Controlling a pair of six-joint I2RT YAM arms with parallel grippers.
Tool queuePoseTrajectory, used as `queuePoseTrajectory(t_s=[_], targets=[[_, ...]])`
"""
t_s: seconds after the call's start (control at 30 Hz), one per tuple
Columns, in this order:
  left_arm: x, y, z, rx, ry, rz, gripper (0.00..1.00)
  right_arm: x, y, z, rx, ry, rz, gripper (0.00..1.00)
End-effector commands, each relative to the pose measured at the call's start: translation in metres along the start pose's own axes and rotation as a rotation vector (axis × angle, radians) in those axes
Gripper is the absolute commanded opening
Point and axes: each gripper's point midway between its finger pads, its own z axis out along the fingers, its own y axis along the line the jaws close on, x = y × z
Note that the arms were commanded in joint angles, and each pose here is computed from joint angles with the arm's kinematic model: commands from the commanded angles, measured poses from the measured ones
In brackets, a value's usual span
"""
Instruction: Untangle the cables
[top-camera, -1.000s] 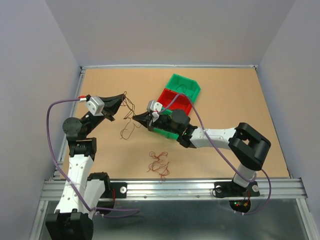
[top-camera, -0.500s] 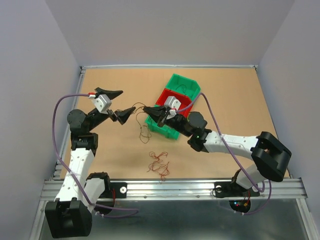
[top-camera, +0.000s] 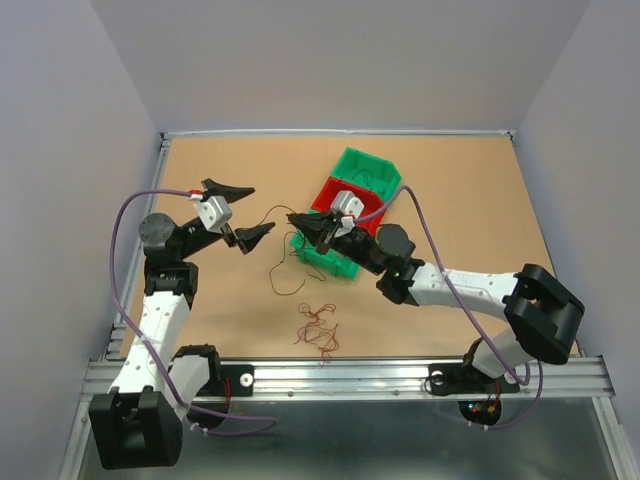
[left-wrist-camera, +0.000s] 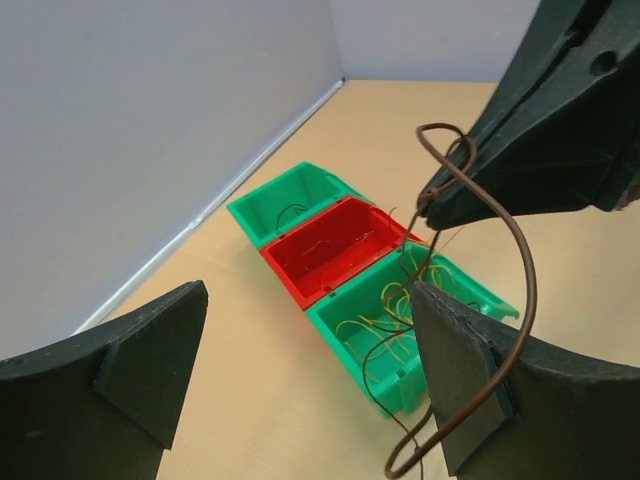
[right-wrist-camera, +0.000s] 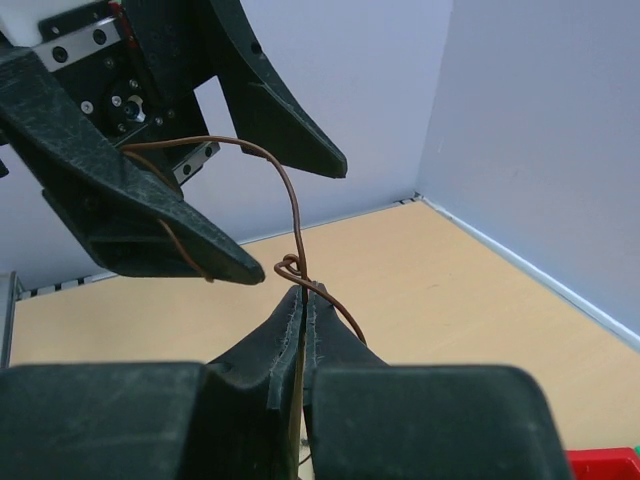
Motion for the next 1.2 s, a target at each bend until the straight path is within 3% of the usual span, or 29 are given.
queuePoseTrajectory(t_s=[0.0, 0.17, 0.23, 0.27, 0.3, 0.33, 0.43, 0.47, 0.5, 0.53, 0.57, 0.63, 0.87, 1.07, 1.13, 1.17], targets=[[-0.018, 0.024, 0.000, -0.125, -0.027, 0.054, 0.93, -0.032, 0.005, -0.007, -0.019, -0.078, 0.031, 0.01], [-0.015, 0.030, -0.003, -0.162, -0.010, 0.082, 0.95, -0.051, 0.010, -0.006, -0.043, -0.114, 0.103, 0.00], [-0.019, 0.027, -0.005, -0.163, -0.020, 0.097, 0.95, -0.071, -0.005, 0.012, 0.035, -0.106, 0.135, 0.01], [-0.020, 0.028, -0.006, -0.178, -0.024, 0.097, 0.94, -0.066, -0.012, 0.024, 0.086, -0.065, 0.177, 0.00], [-0.024, 0.027, -0.008, -0.190, -0.031, 0.108, 0.95, -0.042, -0.027, 0.030, 0.182, 0.055, 0.198, 0.01], [-0.023, 0.030, -0.010, -0.217, -0.031, 0.107, 0.95, -0.082, -0.033, 0.051, 0.194, -0.002, 0.219, 0.01], [-0.031, 0.039, -0.016, -0.296, -0.044, 0.112, 0.95, -0.022, -0.029, 0.083, 0.205, 0.287, 0.238, 0.01], [-0.032, 0.052, -0.021, -0.377, -0.043, 0.103, 0.95, -0.065, -0.032, 0.111, 0.190, 0.245, 0.230, 0.01], [-0.030, 0.058, -0.024, -0.421, -0.029, 0.086, 0.95, -0.049, -0.030, 0.117, 0.181, 0.324, 0.223, 0.01], [-0.029, 0.066, -0.028, -0.466, -0.019, 0.076, 0.94, 0.022, -0.025, 0.114, 0.181, 0.533, 0.207, 0.01], [-0.030, 0.079, -0.035, -0.543, -0.006, 0.062, 0.95, 0.004, -0.027, 0.128, 0.174, 0.508, 0.197, 0.01], [-0.030, 0.085, -0.040, -0.588, 0.000, 0.060, 0.94, 0.039, -0.022, 0.128, 0.149, 0.584, 0.191, 0.01], [-0.034, 0.095, -0.050, -0.674, -0.006, 0.061, 0.91, 0.038, -0.005, 0.130, 0.053, 0.585, 0.219, 0.01], [-0.025, 0.102, -0.050, -0.692, 0.020, 0.059, 0.64, 0.051, -0.002, 0.120, 0.015, 0.620, 0.184, 0.01], [-0.022, 0.104, -0.050, -0.694, 0.033, 0.064, 0.65, 0.054, 0.000, 0.118, 0.003, 0.625, 0.175, 0.01], [-0.022, 0.104, -0.051, -0.686, 0.053, 0.069, 0.71, 0.055, 0.000, 0.118, -0.002, 0.625, 0.165, 0.01]])
